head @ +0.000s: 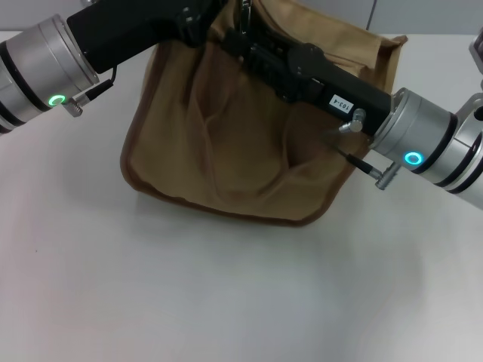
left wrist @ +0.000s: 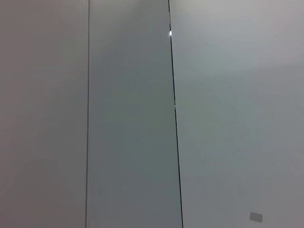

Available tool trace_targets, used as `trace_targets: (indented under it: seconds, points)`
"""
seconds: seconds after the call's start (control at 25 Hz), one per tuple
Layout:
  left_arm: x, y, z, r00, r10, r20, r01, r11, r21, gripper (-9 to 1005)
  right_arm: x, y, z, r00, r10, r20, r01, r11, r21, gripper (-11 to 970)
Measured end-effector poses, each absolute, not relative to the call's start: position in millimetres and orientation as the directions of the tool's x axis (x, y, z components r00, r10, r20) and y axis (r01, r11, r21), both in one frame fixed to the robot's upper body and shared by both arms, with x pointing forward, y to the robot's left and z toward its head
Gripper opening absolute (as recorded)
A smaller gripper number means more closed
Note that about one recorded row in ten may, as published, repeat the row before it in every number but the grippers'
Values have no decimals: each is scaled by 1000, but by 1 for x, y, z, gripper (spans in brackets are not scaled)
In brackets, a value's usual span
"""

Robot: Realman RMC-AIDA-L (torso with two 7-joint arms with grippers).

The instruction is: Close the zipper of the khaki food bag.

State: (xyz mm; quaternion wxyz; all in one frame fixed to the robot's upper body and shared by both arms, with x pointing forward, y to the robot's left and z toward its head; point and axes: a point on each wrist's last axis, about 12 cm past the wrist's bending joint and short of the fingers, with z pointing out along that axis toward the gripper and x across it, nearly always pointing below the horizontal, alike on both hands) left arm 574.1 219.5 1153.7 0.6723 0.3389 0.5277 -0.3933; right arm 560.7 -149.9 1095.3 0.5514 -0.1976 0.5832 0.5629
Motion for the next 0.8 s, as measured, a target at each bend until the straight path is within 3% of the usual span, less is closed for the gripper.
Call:
trace_targets:
  seconds: [0.8]
  points:
    - [583, 215, 1156, 136, -152, -979, 875, 481, 47, 27, 570, -148, 1108, -296, 397, -869, -870, 264, 417, 395]
